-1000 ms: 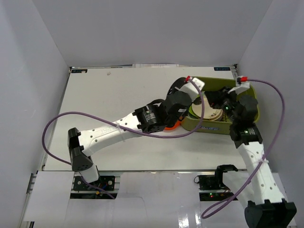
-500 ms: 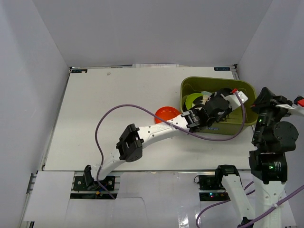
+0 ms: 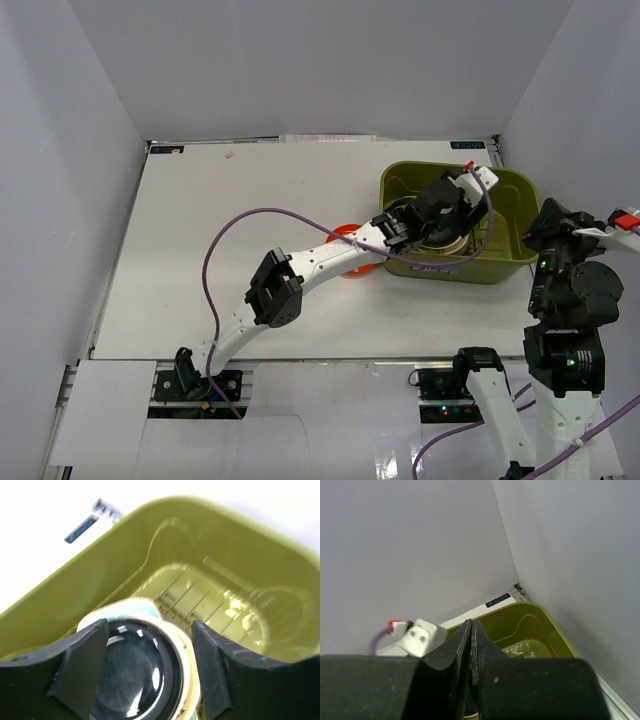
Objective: Place the plates into the plastic bin on the countertop
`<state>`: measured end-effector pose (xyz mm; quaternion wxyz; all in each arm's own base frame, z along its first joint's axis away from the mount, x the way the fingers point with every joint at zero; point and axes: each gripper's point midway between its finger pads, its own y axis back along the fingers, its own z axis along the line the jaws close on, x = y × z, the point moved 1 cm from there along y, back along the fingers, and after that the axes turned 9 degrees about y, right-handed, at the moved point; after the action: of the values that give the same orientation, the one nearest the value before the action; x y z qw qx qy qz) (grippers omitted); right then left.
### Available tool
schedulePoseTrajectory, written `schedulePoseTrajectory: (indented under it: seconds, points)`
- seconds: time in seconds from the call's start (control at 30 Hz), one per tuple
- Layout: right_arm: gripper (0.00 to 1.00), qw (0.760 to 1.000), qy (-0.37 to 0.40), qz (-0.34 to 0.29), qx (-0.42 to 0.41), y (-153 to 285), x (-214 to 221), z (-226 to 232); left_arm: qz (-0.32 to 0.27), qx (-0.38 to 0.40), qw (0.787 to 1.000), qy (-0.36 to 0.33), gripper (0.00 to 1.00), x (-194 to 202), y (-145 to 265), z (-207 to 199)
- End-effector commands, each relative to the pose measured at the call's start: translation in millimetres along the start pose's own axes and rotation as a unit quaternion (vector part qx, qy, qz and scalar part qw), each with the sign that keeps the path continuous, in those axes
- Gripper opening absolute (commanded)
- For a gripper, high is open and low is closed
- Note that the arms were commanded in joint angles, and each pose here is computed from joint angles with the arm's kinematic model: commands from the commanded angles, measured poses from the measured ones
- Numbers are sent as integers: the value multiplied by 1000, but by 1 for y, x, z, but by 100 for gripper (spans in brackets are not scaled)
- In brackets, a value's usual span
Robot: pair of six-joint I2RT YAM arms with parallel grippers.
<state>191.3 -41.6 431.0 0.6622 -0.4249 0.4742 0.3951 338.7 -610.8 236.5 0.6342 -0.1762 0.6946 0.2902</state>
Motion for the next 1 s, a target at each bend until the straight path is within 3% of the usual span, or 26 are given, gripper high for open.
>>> schedulePoseTrajectory:
  seconds: [0.0, 0.03, 0.07, 0.17, 0.2, 0.27, 0.3, 0.33, 0.37, 0.43, 0.47, 0.53, 0.6, 0.7, 0.8, 0.97]
  points:
    - [8, 1000, 1, 8, -23, -2, 8, 8, -148, 57, 986, 59, 80, -159, 70, -7]
    - [8, 999, -7, 12, -30, -2, 11, 11, -143, 62, 986, 64, 82, -158, 75, 0]
    - [8, 999, -9, 21, -35, -5, 18, 14, -165, 73, 981, 72, 86, -185, 99, 3]
    - [8, 997, -14, 38, -66, -9, 30, 27, -120, 67, 984, 109, 87, -169, 112, 20]
    - [8, 994, -14, 44, -95, -8, 32, 36, -125, 58, 983, 124, 86, -181, 131, 31]
    - [11, 990, -10, 61, -129, -10, 41, 50, -56, -4, 982, 178, 83, -122, 134, 69]
    - [16, 982, -7, 78, -175, -7, 49, 64, -68, -21, 976, 207, 83, -131, 162, 88]
    - [20, 975, -4, 93, -202, -6, 57, 73, -59, -49, 960, 269, 81, -115, 173, 117]
    - [23, 957, -1, 126, -261, -2, 73, 93, -3, -75, 952, 297, 77, -44, 179, 131]
    - [32, 940, -1, 168, -298, 1, 94, 105, -19, -108, 924, 366, 67, -25, 221, 167]
    - [34, 927, -6, 194, -321, 2, 108, 113, 26, -145, 910, 388, 66, 36, 235, 180]
    - [40, 919, -15, 217, -330, 5, 130, 115, 35, -184, 886, 424, 67, 68, 260, 207]
    - [43, 913, -28, 218, -345, 8, 139, 120, 76, -201, 866, 451, 67, 116, 274, 209]
    - [43, 905, -34, 221, -361, 12, 141, 125, 100, -210, 856, 463, 69, 148, 276, 214]
    - [43, 897, -42, 233, -374, 16, 150, 129, 122, -155, 861, 468, 70, 158, 253, 204]
    - [43, 892, -46, 248, -376, 23, 162, 130, 167, -153, 851, 474, 68, 194, 223, 207]
